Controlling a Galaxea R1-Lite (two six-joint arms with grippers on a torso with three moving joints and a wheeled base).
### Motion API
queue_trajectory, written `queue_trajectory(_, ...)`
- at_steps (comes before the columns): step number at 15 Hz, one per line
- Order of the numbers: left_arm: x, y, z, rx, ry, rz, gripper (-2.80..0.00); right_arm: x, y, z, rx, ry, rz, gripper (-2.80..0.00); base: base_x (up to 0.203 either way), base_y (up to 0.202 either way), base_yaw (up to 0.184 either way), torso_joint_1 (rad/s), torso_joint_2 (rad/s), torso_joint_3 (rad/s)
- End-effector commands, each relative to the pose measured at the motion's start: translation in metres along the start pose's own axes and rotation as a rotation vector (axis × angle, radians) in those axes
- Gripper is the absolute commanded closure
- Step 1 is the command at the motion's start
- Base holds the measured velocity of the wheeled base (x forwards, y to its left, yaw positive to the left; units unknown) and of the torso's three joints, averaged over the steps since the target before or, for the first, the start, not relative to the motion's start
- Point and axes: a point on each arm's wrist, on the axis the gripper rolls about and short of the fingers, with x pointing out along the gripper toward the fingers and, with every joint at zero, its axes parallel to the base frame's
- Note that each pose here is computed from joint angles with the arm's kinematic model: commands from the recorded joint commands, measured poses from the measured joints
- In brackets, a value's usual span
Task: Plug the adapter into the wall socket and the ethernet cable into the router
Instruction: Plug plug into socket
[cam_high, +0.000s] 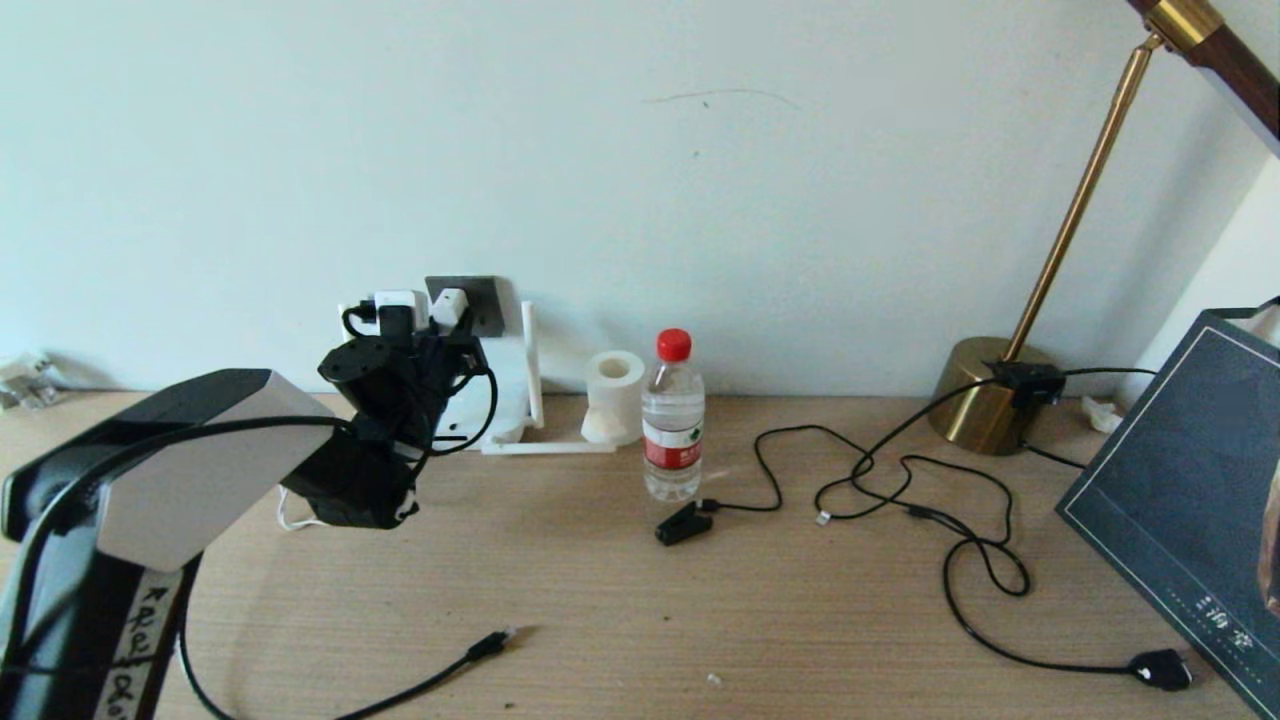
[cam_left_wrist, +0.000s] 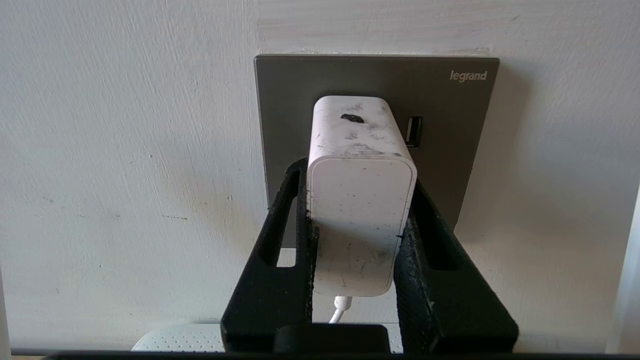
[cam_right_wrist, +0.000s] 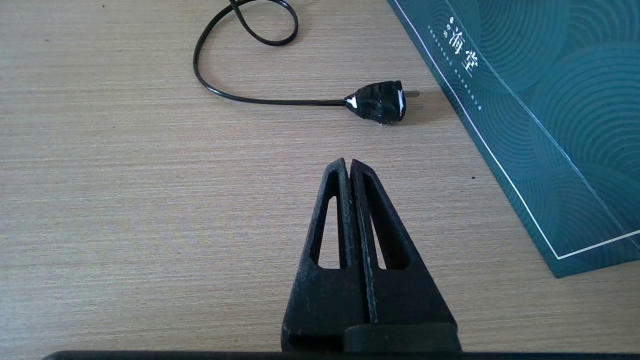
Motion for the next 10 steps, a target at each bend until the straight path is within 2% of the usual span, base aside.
queue_trajectory(1,-0.0003,-0.0001,-0.0009,0.0,-0.002,0.002,0.0,0.0001,0.0,0.0001,-0.001,0.0,0.0,0.0,0.0,0.0,0.0,0.0,0.0,0.0)
queue_trajectory(10,-0.0015,-0.001,-0.0093,0.004,0.024,0.018,0.0,0.0001,0.0,0.0001,-0.001,0.0,0.0,0.0,0.0,0.0,0.0,0.0,0.0,0.0)
